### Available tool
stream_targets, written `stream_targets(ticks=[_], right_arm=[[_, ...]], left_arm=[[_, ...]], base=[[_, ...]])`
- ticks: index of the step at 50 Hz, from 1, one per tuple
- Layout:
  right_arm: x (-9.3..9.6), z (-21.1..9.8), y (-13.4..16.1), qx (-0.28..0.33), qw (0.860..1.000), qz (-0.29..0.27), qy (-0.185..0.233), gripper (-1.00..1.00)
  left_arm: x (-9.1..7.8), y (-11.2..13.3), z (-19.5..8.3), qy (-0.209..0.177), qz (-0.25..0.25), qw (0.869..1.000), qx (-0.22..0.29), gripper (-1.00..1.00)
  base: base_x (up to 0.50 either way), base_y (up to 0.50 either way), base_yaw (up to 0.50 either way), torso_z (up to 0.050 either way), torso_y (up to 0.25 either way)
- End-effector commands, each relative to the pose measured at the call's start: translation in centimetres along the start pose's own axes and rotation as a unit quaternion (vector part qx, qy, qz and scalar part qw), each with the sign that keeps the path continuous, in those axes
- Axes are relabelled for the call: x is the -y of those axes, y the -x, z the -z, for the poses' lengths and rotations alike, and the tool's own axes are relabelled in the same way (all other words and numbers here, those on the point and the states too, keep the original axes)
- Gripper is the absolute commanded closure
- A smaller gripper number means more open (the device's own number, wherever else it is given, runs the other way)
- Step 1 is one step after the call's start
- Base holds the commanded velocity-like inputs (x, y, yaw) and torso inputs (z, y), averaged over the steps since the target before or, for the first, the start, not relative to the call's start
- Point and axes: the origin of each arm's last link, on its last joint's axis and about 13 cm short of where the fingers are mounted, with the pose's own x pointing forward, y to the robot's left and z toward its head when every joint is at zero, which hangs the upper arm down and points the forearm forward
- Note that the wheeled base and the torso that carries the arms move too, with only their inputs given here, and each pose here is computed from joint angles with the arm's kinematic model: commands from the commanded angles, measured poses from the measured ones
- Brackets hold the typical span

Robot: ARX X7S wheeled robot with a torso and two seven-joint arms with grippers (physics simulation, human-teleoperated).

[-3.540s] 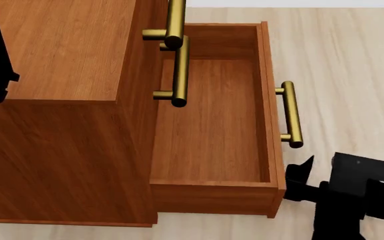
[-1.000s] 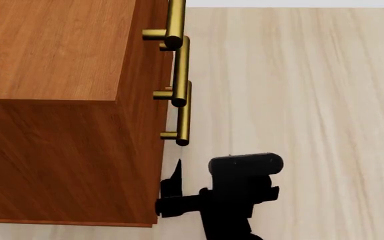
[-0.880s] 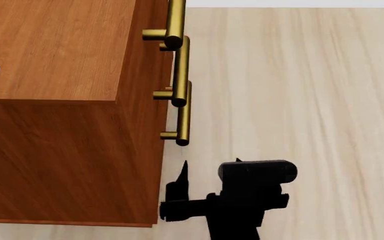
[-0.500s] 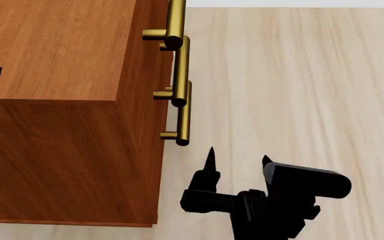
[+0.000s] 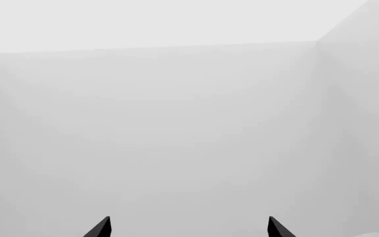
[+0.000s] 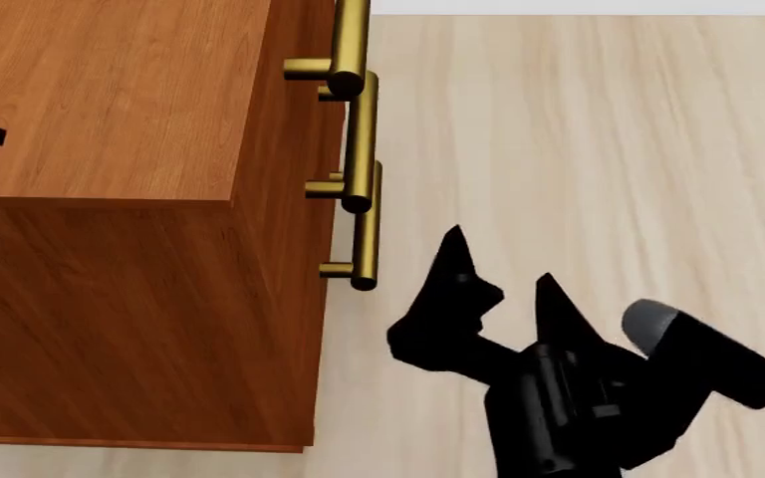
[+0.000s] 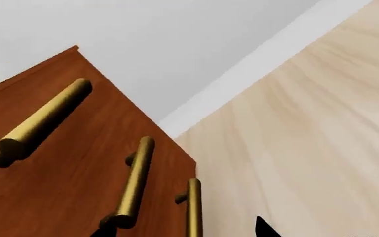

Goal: Close the bottom drawer of the cabinet and open the top drawer.

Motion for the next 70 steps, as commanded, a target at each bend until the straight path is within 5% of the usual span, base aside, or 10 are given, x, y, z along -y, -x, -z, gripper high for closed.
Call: stream_targets(ticks=[1, 30, 70], right_arm=[[-1.6, -1.7, 0.3, 0.003, 0.995, -0.022, -0.098, -1.0], [-5.7, -4.2, 1.7, -0.039, 0.97, -0.098, -0.219, -1.0], [-7.8, -5.4, -3.5, -0.07, 0.965, -0.112, -0.229, -1.0]], left_arm=[[0.1, -0.1, -0.2, -0.001, 0.002, 1.0, 0.001, -1.0], [0.2, 0.0, -0.1, 0.0, 0.003, 1.0, 0.001, -1.0], [-0.1, 0.0, -0.1, -0.004, 0.001, 1.0, 0.0, -1.0]], base=[[0.0, 0.0, 0.0, 0.0, 0.0], [0.0, 0.0, 0.0, 0.0, 0.0], [0.0, 0.0, 0.0, 0.0, 0.0]])
